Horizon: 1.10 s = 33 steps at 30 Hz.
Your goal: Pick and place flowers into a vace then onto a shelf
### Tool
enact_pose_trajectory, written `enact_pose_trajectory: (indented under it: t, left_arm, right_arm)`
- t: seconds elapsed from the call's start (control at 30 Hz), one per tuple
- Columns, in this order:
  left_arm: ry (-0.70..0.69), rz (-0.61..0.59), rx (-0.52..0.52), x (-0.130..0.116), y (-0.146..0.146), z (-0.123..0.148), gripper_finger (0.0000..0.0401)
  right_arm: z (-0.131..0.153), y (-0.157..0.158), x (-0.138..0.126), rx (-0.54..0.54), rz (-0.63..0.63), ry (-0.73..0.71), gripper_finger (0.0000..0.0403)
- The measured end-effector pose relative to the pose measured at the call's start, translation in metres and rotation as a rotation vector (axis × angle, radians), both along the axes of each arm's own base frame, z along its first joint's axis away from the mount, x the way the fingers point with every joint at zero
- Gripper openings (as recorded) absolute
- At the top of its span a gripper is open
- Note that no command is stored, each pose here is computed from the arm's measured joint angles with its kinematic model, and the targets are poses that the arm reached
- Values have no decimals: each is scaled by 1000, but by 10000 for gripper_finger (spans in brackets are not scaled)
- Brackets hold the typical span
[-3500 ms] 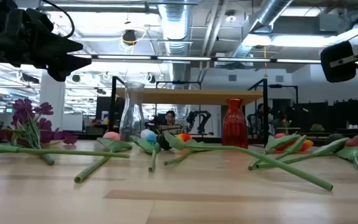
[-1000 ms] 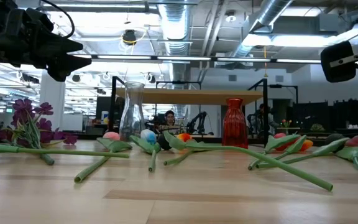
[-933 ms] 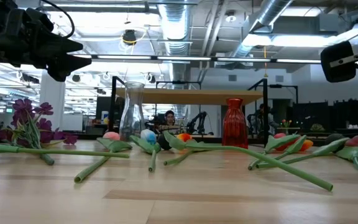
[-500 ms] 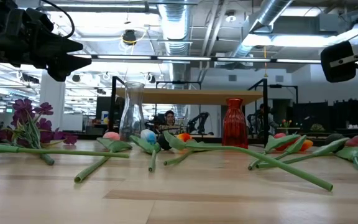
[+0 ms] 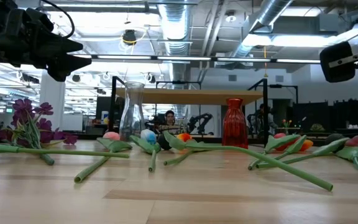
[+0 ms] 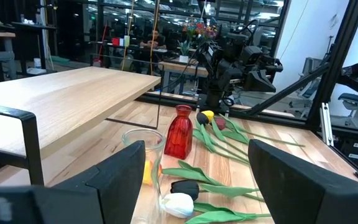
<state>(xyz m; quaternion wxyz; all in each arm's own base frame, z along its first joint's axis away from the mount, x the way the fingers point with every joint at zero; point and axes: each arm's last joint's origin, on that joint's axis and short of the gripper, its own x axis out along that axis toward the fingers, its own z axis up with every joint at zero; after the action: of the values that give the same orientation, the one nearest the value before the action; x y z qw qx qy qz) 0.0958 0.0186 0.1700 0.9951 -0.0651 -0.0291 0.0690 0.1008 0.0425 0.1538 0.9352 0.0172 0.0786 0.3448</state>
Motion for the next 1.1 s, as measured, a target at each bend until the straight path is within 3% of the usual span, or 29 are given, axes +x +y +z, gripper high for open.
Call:
enact_pose_trajectory:
  t: [0.23, 0.57, 0.9, 1.1]
  left_arm:
    - [0, 0, 0, 0, 0, 0, 276]
    - [0, 0, 3, 0, 0, 0, 276]
    - [0, 0, -1, 0, 0, 0, 276]
    - [0, 0, -1, 0, 0, 0, 276]
  right_arm:
    - [1, -2, 2, -13, -107, -11, 0]
    - [3, -2, 2, 15, -110, -18, 0]
    - [30, -3, 2, 64, -111, -325, 0]
    - [44, -5, -1, 17, -139, -542, 0]
